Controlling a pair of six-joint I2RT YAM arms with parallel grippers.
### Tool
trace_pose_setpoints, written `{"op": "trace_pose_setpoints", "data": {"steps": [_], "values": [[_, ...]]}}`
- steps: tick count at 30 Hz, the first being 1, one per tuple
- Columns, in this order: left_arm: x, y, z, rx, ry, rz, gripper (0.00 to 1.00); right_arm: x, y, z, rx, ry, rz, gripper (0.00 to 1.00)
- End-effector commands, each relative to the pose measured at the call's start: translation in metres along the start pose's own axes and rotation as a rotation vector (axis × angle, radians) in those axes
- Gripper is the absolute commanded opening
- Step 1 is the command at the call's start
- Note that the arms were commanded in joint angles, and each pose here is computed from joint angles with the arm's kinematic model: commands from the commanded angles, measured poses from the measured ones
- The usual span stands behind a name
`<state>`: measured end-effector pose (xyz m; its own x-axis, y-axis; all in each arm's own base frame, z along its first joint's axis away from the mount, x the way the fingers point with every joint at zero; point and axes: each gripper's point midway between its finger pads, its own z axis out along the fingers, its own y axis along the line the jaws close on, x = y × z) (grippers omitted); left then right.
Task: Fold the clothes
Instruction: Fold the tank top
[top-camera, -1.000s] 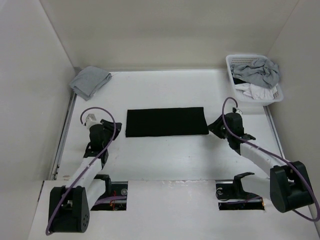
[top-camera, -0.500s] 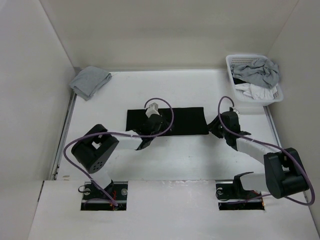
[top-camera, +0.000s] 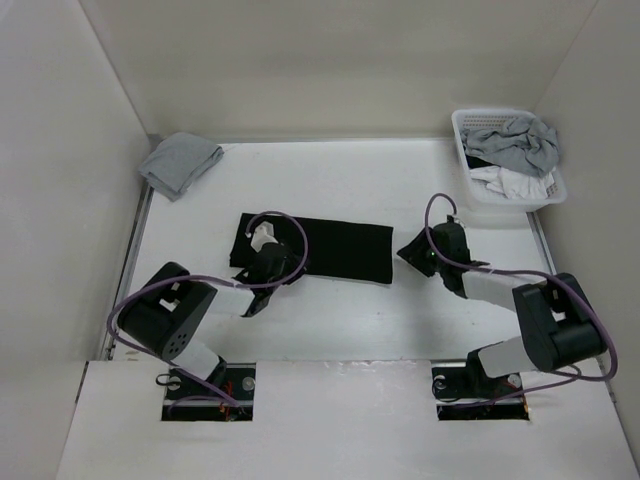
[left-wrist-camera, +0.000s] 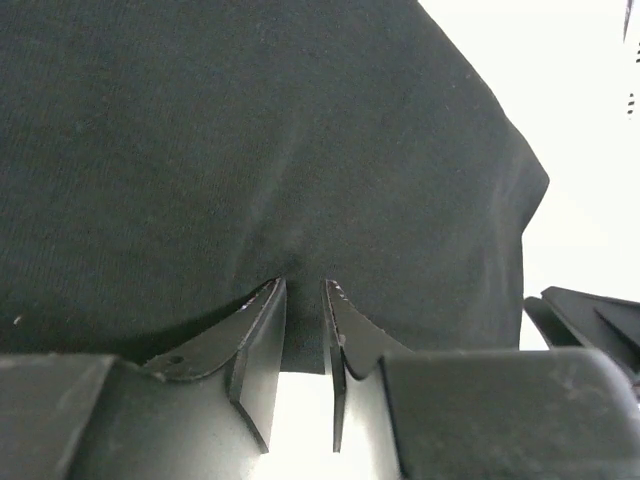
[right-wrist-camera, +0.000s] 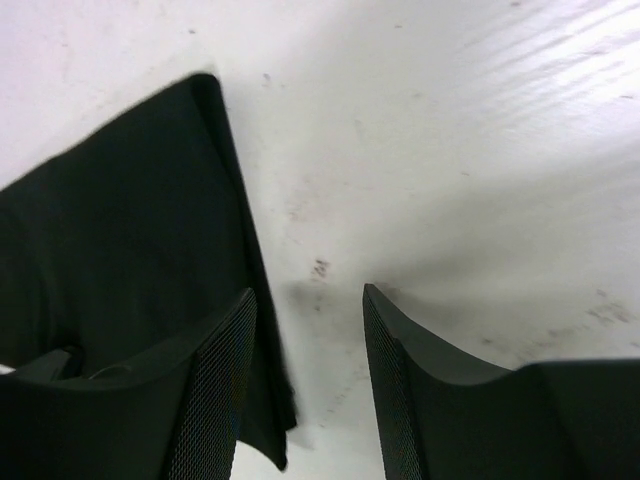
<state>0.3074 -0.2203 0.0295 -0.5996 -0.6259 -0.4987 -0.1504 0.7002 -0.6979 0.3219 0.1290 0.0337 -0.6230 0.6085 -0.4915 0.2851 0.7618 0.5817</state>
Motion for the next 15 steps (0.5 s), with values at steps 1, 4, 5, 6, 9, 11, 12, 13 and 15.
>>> {"op": "trace_pose_setpoints", "data": {"steps": [1, 4, 5, 6, 9, 11, 12, 13, 15], "values": [[-0.007, -0.006, -0.011, 0.042, -0.016, 0.014, 0.2, 0.001, 0.03, 0.005, -0.138, 0.012, 0.056, 0.52], [-0.013, -0.019, -0.018, 0.085, -0.025, 0.028, 0.2, 0.014, 0.036, 0.009, -0.175, 0.05, 0.08, 0.51], [-0.016, -0.023, -0.02, 0.098, -0.031, 0.033, 0.2, 0.016, 0.038, 0.01, -0.187, 0.054, 0.088, 0.51], [-0.018, -0.026, -0.022, 0.108, -0.036, 0.036, 0.2, 0.019, 0.04, 0.01, -0.194, 0.06, 0.089, 0.51], [-0.025, -0.036, -0.028, 0.134, -0.051, 0.044, 0.21, 0.03, 0.04, 0.015, -0.194, 0.088, 0.102, 0.49], [-0.031, -0.043, -0.033, 0.159, -0.063, 0.045, 0.21, 0.037, 0.039, 0.019, -0.19, 0.104, 0.109, 0.45], [-0.033, -0.045, -0.035, 0.168, -0.068, 0.044, 0.21, 0.038, 0.04, 0.021, -0.193, 0.108, 0.121, 0.41], [-0.036, -0.048, -0.037, 0.178, -0.077, 0.043, 0.21, 0.038, 0.042, 0.022, -0.206, 0.11, 0.135, 0.38], [-0.041, -0.052, -0.042, 0.195, -0.087, 0.039, 0.21, 0.038, 0.044, 0.024, -0.214, 0.107, 0.156, 0.23]]}}
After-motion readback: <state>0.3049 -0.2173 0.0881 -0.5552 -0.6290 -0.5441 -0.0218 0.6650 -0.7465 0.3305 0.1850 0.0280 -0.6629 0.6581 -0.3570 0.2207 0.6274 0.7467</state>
